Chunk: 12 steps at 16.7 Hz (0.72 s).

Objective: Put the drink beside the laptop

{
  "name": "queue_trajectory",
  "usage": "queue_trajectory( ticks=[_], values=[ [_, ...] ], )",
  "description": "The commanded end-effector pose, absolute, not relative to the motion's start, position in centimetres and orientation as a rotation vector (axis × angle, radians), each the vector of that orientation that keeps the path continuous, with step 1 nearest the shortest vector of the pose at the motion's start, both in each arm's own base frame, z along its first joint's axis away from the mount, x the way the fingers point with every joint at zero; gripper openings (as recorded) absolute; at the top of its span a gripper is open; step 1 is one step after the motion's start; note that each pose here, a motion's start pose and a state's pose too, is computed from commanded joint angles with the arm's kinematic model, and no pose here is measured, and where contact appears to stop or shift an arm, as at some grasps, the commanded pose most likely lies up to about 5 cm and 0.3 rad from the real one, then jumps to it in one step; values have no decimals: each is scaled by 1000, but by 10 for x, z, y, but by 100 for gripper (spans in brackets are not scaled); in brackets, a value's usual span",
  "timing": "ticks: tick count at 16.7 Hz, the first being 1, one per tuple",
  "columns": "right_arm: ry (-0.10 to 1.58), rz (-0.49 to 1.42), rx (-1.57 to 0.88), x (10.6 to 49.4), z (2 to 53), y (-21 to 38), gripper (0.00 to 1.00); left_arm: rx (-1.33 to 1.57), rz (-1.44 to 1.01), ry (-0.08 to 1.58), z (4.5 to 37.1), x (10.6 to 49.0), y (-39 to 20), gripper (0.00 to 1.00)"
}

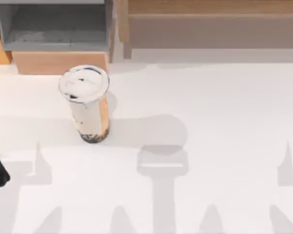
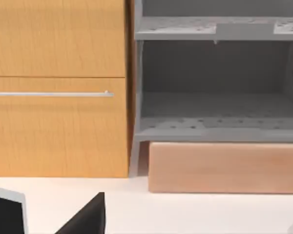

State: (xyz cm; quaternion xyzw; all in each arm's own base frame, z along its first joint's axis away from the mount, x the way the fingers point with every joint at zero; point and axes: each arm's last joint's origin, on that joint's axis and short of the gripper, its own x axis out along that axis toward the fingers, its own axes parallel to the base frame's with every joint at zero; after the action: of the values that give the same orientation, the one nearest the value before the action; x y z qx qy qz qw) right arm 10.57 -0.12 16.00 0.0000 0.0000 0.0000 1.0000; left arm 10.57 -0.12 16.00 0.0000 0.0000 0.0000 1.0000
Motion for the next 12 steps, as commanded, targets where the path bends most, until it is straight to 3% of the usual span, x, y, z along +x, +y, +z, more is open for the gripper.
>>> queue_trajectory(
  ticks=[12],
  values=[
    [0, 0, 0, 106, 160, -1, 100, -50, -23, 73, 173, 137, -31, 100]
  ],
)
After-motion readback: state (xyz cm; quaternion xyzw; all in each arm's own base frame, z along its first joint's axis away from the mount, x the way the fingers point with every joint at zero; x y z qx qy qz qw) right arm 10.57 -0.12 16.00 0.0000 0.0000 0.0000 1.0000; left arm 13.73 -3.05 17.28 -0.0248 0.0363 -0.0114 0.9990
